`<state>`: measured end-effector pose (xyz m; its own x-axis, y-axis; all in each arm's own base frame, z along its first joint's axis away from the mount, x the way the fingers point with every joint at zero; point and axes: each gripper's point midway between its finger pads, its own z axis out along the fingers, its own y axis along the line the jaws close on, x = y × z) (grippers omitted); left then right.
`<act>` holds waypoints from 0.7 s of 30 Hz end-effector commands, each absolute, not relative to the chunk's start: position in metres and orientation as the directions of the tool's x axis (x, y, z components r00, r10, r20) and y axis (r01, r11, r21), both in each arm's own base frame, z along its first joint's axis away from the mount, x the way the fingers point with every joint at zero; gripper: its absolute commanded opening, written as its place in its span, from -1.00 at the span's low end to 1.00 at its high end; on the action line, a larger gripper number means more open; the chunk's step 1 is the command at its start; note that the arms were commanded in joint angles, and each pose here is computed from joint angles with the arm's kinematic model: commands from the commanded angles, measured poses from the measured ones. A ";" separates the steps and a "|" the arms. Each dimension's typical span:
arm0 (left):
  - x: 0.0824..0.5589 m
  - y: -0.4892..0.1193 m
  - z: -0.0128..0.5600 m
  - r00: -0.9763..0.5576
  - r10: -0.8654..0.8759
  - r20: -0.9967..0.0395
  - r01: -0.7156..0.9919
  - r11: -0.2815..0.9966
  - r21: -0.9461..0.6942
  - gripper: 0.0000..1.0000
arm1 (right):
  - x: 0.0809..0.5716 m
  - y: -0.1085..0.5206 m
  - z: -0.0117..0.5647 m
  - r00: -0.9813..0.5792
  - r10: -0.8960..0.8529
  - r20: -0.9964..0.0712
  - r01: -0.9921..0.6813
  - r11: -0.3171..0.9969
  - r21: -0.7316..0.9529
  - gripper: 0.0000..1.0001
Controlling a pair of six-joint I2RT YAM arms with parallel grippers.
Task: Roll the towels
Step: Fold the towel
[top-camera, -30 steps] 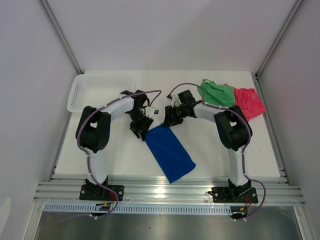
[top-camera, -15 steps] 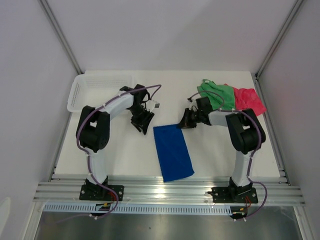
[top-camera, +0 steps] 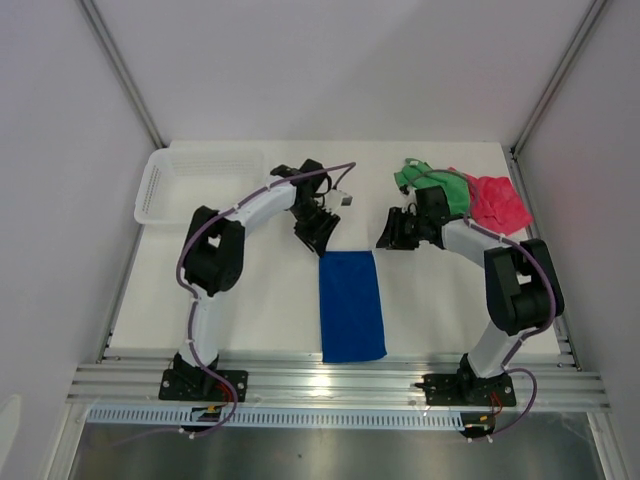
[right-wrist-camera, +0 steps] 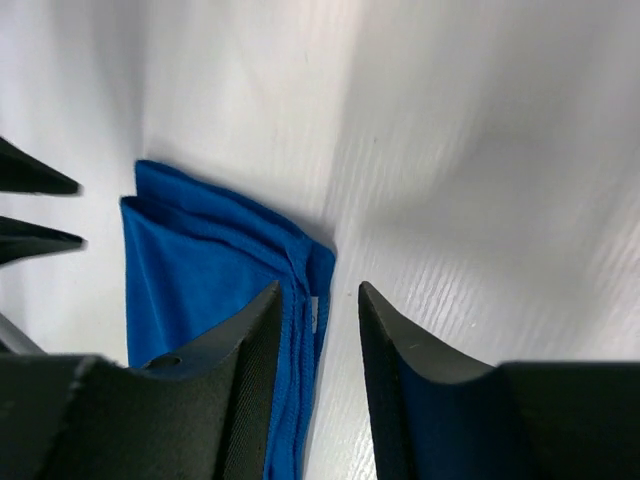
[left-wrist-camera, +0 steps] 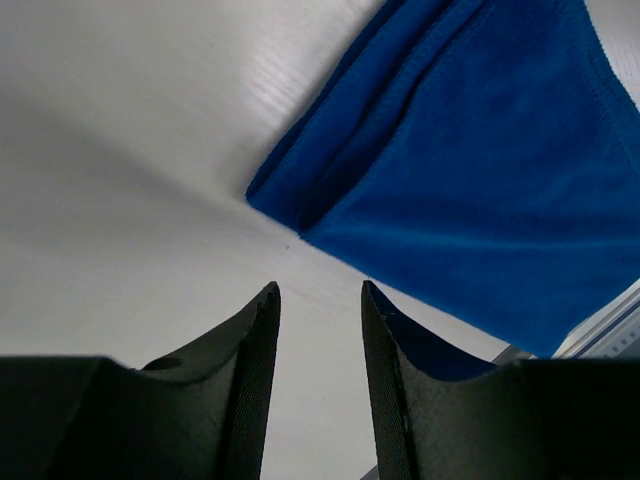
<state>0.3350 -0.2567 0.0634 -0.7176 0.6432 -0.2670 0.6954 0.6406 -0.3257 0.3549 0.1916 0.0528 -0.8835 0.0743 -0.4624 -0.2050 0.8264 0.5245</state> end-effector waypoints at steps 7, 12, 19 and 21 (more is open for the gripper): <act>0.333 -0.280 0.049 -0.755 0.610 -0.242 0.650 0.645 -0.401 -0.21 | 0.358 0.213 0.083 -0.827 -0.020 -0.562 -0.367 0.777 0.511 -0.38; 0.334 -0.282 0.045 -0.762 0.606 -0.227 0.640 0.650 -0.410 -0.23 | 0.349 0.235 0.066 -0.853 -0.068 -0.517 -0.388 0.746 0.541 -0.39; 0.332 -0.287 0.049 -0.762 0.601 -0.241 0.638 0.636 -0.434 -0.42 | 0.343 0.234 0.041 -0.881 -0.093 -0.465 -0.362 0.765 0.533 -0.33; 0.333 -0.289 0.052 -0.758 0.600 -0.256 0.644 0.628 -0.437 -0.42 | 0.341 0.230 0.037 -0.883 -0.101 -0.458 -0.359 0.774 0.522 -0.32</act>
<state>0.3237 -0.2747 0.0331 -0.7610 0.6213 -0.1867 0.6351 0.6548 -0.4098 0.3331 0.2311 0.0336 -0.8986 -0.0868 -0.4301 -0.3334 0.7722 0.5408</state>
